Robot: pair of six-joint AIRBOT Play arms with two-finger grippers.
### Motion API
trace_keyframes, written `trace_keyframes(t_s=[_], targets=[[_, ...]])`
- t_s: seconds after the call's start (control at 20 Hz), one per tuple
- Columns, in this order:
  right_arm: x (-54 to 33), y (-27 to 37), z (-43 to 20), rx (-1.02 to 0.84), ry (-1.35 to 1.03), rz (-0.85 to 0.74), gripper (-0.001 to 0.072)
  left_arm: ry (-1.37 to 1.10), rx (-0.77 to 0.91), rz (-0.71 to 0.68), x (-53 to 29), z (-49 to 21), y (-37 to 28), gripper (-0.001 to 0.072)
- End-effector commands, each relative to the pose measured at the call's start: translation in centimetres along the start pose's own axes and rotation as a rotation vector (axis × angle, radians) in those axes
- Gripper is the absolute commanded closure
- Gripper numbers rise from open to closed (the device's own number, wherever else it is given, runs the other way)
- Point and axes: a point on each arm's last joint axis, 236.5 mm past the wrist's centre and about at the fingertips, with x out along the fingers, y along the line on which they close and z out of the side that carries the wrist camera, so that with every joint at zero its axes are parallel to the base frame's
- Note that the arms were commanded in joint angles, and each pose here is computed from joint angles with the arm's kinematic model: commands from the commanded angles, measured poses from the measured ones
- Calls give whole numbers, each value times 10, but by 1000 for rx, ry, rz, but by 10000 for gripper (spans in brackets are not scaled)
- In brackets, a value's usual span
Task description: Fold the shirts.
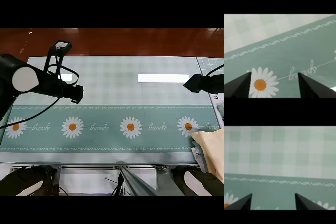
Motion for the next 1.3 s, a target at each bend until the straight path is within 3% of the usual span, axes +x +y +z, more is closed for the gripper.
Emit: trace_keyframes(t_s=[0.0,1.25], targets=[[-2,0,-23,-6,95,-33,102,-33,-101,113,-2,6,23,-2],[-10,7,-44,-32,172,-9,104,-27,-100,114,1,5,22,-2]])
